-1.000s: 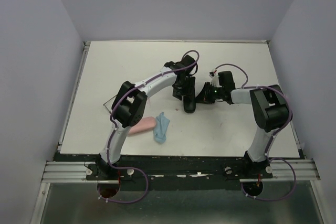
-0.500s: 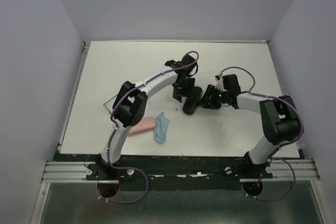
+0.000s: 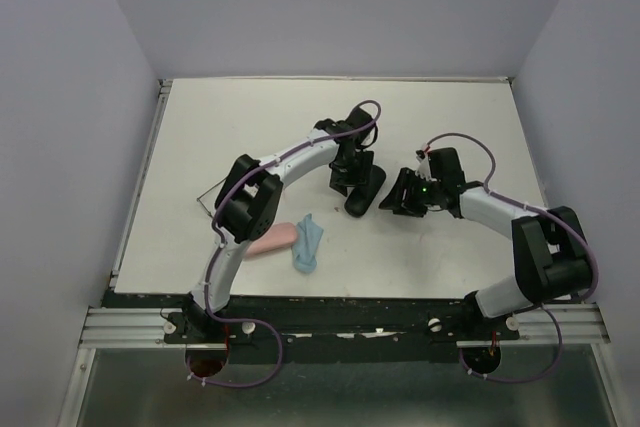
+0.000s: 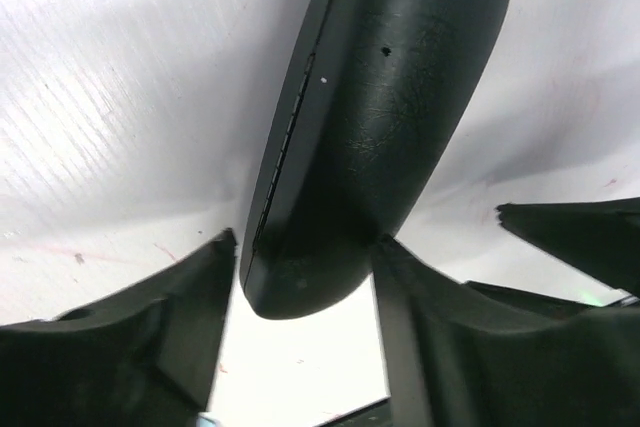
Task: Organize the sunglasses
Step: Close the case with sunglasses at the center of the board.
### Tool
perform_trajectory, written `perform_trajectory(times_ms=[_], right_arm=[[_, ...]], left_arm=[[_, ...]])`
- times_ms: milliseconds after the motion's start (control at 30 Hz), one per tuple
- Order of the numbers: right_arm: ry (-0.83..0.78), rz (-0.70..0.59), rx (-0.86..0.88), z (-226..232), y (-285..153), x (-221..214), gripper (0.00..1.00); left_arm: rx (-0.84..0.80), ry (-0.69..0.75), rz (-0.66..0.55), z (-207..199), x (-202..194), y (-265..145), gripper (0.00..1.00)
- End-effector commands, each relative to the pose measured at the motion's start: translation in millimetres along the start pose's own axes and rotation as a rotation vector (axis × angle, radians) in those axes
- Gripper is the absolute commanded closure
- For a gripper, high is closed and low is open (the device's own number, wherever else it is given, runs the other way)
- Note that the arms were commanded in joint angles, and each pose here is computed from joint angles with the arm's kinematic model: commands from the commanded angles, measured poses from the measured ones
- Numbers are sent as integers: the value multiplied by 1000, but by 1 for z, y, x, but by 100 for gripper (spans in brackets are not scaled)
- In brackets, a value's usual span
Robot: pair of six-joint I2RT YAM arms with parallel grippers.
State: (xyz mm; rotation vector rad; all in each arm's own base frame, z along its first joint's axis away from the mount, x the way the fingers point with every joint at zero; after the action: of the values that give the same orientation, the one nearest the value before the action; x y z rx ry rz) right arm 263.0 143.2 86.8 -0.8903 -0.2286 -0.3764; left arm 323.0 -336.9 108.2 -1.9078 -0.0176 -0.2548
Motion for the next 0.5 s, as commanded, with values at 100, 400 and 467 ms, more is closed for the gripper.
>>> perform_trajectory(times_ms=[100, 400, 467], right_arm=[[-51, -193, -45, 16, -30, 28, 31], [-677, -195, 127, 115, -34, 2, 7], [-862, -151, 264, 144, -20, -11, 0]], left_arm=[[-86, 83, -257, -15, 29, -73, 1], [-119, -147, -630, 74, -12, -179, 1], [-61, -240, -652, 114, -38, -178, 1]])
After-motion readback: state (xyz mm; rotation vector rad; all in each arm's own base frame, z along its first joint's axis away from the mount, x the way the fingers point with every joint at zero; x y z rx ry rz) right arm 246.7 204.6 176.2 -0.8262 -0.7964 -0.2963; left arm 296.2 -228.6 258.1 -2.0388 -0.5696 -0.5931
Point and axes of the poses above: each gripper's point midway between its finger pads, its own y axis out along the fingers, its own z axis along the line the jaws close on, x = y × z, the point moved 6 cm from there along -y, back along the fingers, and after that the axes turned 1 degree about -y, right-handed, at the moved point
